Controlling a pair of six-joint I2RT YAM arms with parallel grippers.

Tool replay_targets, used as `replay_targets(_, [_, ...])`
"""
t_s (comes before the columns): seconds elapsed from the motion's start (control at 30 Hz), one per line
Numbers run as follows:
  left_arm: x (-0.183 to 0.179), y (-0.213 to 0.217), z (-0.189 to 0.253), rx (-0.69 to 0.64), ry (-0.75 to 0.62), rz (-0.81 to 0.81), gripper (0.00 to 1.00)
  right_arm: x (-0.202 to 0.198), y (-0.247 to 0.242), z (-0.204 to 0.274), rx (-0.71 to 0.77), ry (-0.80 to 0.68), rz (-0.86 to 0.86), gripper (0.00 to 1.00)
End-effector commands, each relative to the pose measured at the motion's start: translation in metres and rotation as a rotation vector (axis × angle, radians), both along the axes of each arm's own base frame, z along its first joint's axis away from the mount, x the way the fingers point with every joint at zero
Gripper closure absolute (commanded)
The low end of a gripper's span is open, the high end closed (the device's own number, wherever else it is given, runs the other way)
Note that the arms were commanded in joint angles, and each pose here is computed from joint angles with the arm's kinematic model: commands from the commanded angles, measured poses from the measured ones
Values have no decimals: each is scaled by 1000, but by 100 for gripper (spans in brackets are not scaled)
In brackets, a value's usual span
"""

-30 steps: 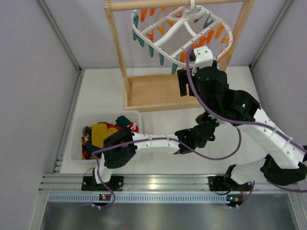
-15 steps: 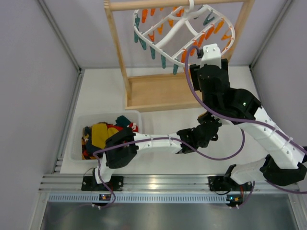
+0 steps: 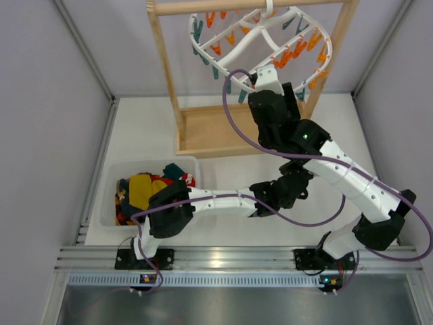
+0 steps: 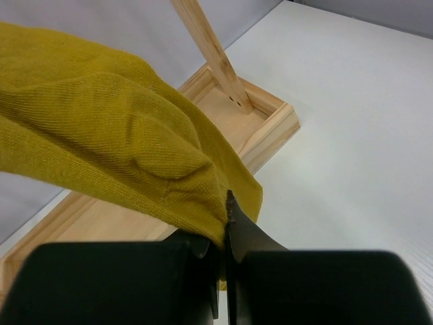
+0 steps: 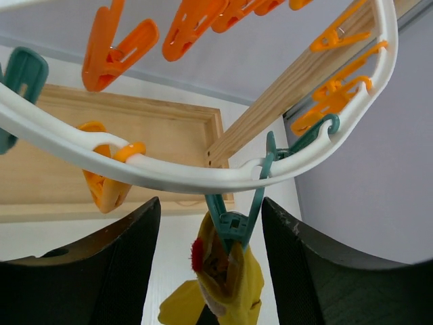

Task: Remove the socks clipped to the hanger

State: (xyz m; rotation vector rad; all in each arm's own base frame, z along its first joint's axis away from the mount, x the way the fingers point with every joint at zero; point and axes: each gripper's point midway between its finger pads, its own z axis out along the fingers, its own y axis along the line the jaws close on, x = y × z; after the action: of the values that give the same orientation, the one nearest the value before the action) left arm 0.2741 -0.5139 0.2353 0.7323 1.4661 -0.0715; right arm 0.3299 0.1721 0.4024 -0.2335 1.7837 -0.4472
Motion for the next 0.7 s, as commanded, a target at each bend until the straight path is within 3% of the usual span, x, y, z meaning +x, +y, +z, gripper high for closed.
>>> replay_targets(0.0, [-8, -6, 10, -32, 1, -24, 100, 7, -10, 16, 22, -79, -70, 41])
replay_targets(0.2, [-10, -2, 15, -47, 7, -34, 100, 13, -29, 15, 34, -122, -119, 43])
replay_targets(0.5, [-10, -4, 9, -48, 16, -33, 100, 16, -29, 14, 7, -130, -128, 55])
replay_targets(0.6, [-9, -3, 7, -48, 21, -31, 100, 16, -29, 16, 6, -137, -125, 61])
replay_targets(0.67, [-10, -3, 5, -49, 25, -33, 100, 16, -29, 17, 4, -136, -125, 73])
